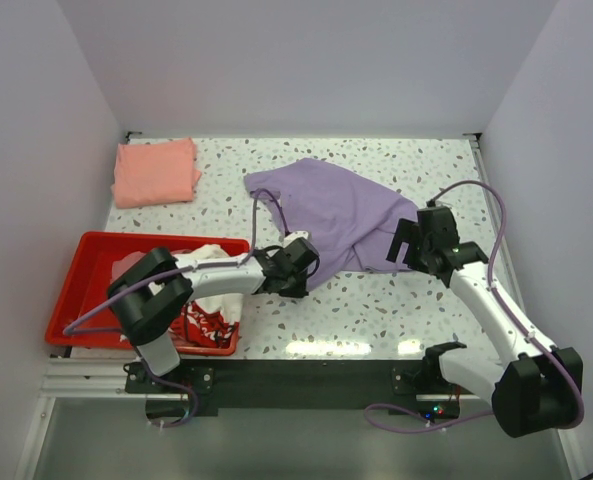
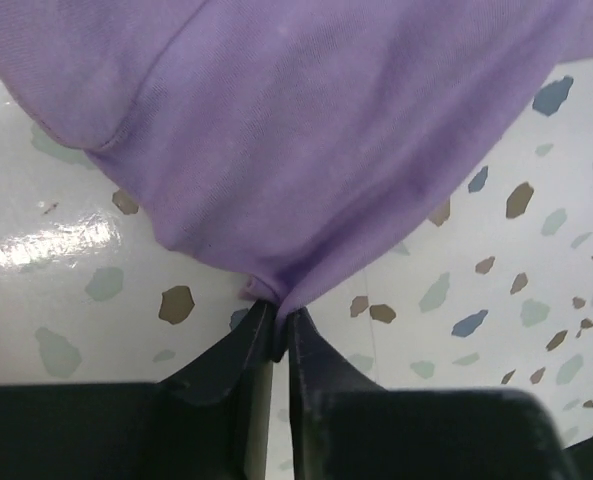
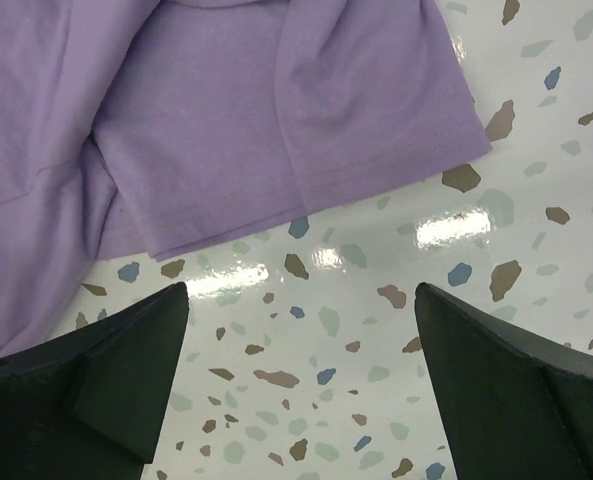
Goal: Fold and stack the t-shirts
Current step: Flatten the tshirt out
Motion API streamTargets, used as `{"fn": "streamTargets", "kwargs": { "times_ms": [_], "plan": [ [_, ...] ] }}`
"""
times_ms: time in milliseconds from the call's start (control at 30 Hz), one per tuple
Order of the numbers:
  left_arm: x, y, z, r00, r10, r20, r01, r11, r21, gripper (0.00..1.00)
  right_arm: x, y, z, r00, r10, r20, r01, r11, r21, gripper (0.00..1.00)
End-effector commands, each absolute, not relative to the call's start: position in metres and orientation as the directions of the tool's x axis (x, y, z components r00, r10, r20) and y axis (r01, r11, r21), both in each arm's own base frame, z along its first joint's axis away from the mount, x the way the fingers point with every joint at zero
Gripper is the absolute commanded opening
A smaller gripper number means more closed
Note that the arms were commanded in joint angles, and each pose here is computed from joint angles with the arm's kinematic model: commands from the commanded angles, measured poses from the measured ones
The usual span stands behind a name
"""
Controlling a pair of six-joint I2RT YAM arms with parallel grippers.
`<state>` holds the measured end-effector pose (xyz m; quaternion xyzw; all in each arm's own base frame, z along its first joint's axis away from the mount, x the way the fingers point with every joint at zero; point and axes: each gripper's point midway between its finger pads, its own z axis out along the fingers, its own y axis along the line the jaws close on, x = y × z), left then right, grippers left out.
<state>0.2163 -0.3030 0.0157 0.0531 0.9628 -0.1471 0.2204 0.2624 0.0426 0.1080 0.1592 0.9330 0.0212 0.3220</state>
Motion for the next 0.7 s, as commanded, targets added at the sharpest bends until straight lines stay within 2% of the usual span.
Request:
{"fn": "streamTargets", "kwargs": {
  "times_ms": [0, 33, 267, 500, 567, 667],
  "plan": [
    [0.231, -0.297, 0.012, -0.886, 0.013, -0.464, 0.109, 0.978, -0.181, 0.06, 0.268, 0.041, 0.114, -0.721, 0.306, -0.622, 0.275, 0.950, 0.149, 0.99],
    [0.232, -0.296, 0.012, -0.883, 0.011, -0.469, 0.103, 0.980, -0.171, 0.00, 0.268, 0.040, 0.114, -0.721, 0.305, -0.623, 0.275, 0.950, 0.147, 0.99],
    [0.257, -0.265, 0.044, -0.810, -0.019, -0.586, 0.021, 0.998, -0.061, 0.00, 0.262, 0.022, 0.103, -0.721, 0.339, -0.604, 0.357, 0.929, 0.096, 0.99],
    [0.282, -0.212, 0.069, -0.765, -0.133, -0.630, -0.095, 0.991, -0.094, 0.00, 0.258, 0.017, 0.081, -0.742, 0.430, -0.514, 0.404, 0.899, 0.169, 0.98],
    [0.283, -0.211, 0.077, -0.749, -0.140, -0.648, -0.081, 0.989, -0.120, 0.00, 0.258, 0.023, 0.079, -0.759, 0.409, -0.507, 0.368, 0.911, 0.186, 0.93],
    [0.282, -0.217, 0.081, -0.747, -0.137, -0.651, -0.046, 0.987, -0.155, 0.00, 0.261, 0.050, 0.082, -0.806, 0.330, -0.492, 0.209, 0.935, 0.285, 0.89]
  ]
}}
